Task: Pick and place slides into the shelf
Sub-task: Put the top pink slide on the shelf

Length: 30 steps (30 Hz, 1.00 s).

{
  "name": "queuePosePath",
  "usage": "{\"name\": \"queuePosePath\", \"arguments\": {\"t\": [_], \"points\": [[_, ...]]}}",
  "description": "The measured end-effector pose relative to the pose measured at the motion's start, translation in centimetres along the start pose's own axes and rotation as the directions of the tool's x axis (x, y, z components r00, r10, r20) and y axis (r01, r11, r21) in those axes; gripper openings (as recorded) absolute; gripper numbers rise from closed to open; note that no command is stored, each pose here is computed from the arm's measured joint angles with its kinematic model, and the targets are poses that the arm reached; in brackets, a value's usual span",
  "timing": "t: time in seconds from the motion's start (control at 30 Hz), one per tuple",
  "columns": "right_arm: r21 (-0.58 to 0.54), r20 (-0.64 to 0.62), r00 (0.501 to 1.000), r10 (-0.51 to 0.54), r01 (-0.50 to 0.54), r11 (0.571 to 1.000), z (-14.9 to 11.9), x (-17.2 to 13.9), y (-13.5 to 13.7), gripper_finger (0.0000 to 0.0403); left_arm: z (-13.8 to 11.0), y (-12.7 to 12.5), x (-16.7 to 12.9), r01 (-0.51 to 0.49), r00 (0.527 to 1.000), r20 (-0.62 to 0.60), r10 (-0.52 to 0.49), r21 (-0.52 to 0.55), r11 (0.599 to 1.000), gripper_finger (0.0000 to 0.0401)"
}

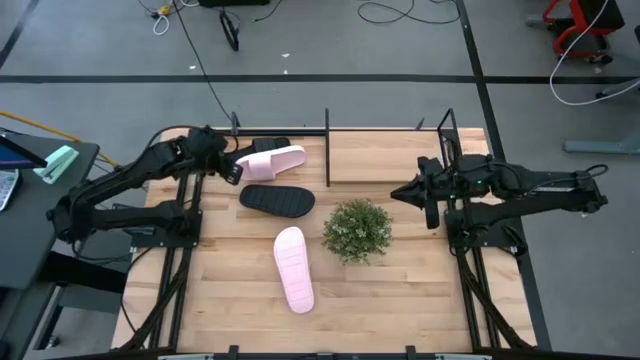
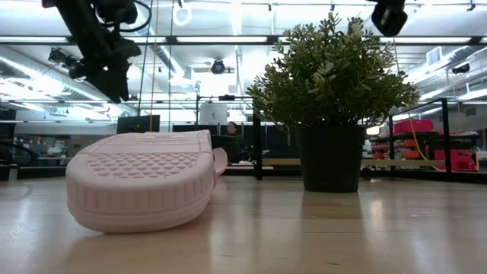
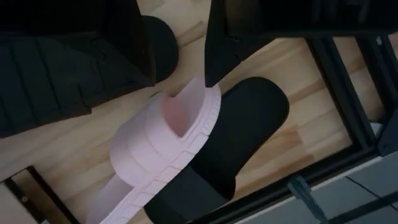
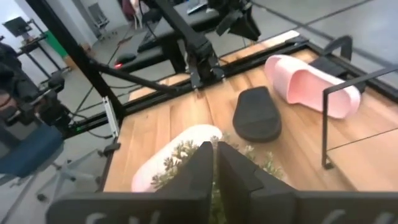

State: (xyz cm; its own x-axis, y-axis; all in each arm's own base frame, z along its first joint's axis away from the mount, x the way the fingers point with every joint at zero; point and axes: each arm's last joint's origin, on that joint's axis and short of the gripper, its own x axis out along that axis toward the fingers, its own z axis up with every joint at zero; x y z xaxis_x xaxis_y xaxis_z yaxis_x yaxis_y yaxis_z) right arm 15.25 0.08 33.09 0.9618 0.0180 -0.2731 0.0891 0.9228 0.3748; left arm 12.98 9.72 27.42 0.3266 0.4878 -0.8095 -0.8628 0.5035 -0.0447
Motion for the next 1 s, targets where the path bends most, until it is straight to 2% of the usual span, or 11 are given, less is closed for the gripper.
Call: {"name": "queuePosePath", "arguments": {"t": [0.27, 0.57, 0.77, 0.9, 1.0], "points": [[0.023, -0.021, 1.000, 0.006, -0.005, 1.000, 0.0, 0.3, 0.0, 0.0063, 0.7, 0.5, 1.9, 0.010, 0.996, -0.090, -0.005, 0.054, 0.998, 0.0180], [0.021, -0.024, 1.000, 0.004, -0.004, 1.000, -0.1, 0.3, 0.0, 0.0094, 1.5, 0.8, 4.3, 0.055, 0.986, -0.163, -0.040, 0.090, 0.994, 0.0184], [0.024, -0.025, 0.999, -0.024, 0.025, 0.999, -0.1, 0.3, -0.1, 0.0118, 1.6, 0.6, 4.6, 0.137, 0.976, -0.181, -0.123, 0.069, 0.988, 0.0187], [0.026, -0.020, 0.998, -0.052, 0.053, 0.998, -0.2, 0.4, -0.2, 0.0129, 1.6, 0.6, 4.5, 0.152, 0.973, -0.184, -0.141, 0.048, 0.987, 0.0185], [0.026, -0.026, 0.998, -0.059, 0.060, 0.998, -0.2, 0.6, -0.2, 0.0133, 1.6, 0.6, 4.5, 0.152, 0.973, -0.185, -0.135, 0.077, 0.985, 0.0181]]}}
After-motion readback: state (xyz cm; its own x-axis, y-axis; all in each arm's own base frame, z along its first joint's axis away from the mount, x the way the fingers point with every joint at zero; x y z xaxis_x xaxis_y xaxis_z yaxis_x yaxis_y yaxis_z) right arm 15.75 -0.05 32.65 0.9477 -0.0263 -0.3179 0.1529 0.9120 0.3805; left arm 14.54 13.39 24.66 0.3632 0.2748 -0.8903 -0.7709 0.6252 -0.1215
